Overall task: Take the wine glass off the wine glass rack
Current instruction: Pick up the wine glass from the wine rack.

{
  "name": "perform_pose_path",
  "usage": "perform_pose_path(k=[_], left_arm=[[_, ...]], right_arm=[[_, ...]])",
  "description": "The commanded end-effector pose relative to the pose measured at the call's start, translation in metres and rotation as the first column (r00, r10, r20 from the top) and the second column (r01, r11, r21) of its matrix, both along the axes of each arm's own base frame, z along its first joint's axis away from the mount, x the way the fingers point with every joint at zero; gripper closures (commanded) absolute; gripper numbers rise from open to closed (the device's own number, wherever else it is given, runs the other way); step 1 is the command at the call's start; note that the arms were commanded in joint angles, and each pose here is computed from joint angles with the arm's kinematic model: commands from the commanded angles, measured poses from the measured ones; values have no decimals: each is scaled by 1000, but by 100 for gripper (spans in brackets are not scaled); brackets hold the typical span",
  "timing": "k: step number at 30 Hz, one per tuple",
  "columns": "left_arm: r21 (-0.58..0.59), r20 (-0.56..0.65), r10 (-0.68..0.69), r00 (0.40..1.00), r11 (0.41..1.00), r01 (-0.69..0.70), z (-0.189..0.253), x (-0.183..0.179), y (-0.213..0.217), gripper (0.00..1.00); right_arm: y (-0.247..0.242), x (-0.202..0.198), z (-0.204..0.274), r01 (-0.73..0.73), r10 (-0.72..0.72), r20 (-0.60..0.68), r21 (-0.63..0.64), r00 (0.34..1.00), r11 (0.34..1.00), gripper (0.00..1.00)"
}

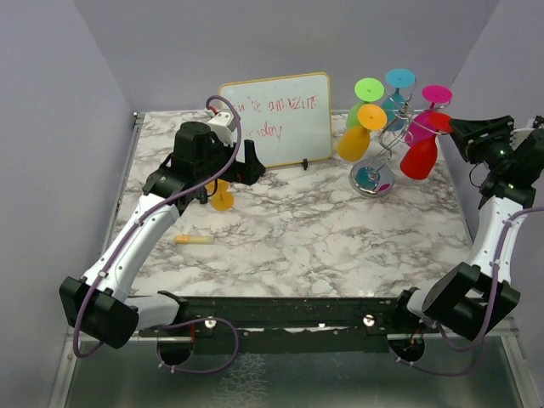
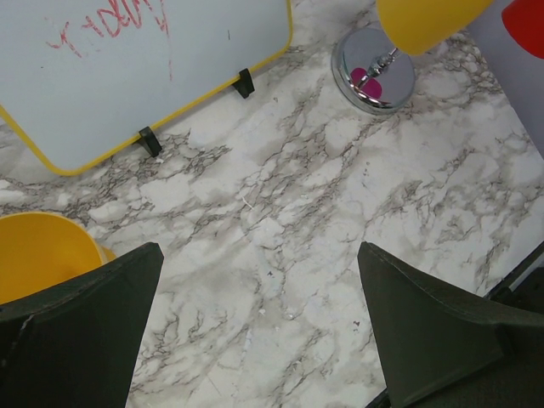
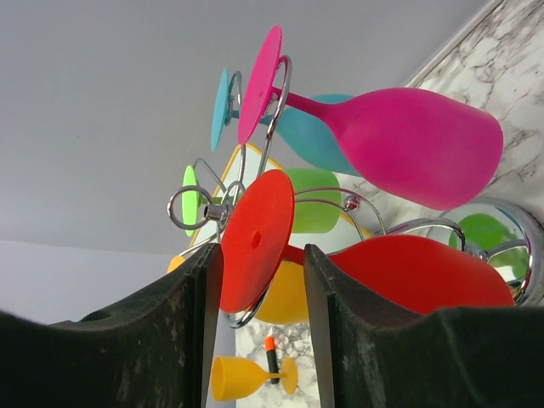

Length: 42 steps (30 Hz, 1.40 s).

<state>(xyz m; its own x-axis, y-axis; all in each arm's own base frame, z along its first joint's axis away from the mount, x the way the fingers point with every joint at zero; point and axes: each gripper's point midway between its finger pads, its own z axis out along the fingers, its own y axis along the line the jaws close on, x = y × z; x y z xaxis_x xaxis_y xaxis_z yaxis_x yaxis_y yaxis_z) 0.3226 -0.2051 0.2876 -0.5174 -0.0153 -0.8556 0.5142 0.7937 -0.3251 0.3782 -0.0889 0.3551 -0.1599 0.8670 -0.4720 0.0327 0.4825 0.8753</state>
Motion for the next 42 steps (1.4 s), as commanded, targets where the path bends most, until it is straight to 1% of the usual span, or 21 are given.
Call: perform_pose_path(k=[1,7,16,19,20,24,28,33,36,37,42], left_arm=[[-20,-11,-6,1000,1000,5,-3,2,-2,1],[-17,-13,-8,1000,1000,8,-4,3,-3,1],[-14,-12,-5,1000,1000,5,-5,2,-1,1],[-14,-13,-5,1000,1000,5,-6,2,-1,1],[-15,-11,-5,1000,1000,5,-5,1,-1,1],[-13,-2,-2,1000,1000,2,-3,1,0,1],[-8,2,2,1000,1000,-2,-3,1,1,1],[-9,5,3,1000,1000,-3,-2,-1,2,1],[-7,5,4,1000,1000,-4,-2,-2,3,1],[-6,5,5,1000,1000,-5,-3,-2,3,1],[-6,2,2,1000,1000,-2,-3,-2,3,1]], right_arm=[[2,6,5,-19,19,33,10,999,1000,53],[-1,11,4,-5,4,45,25,999,1000,62],[0,18,-2,-6,5,21,40,1000,999,63],[1,20,-4,-14,13,14,47,1000,999,74],[2,20,-3,-14,13,15,45,1000,999,76],[3,17,3,-7,6,25,36,1000,999,76],[6,15,11,-19,18,32,33,999,999,81],[8,10,15,-15,14,17,32,1000,999,81],[9,9,17,-12,12,15,28,1000,1000,75],[8,8,18,-10,9,15,25,1000,1000,71],[11,8,26,-28,28,39,-4,999,1000,69]])
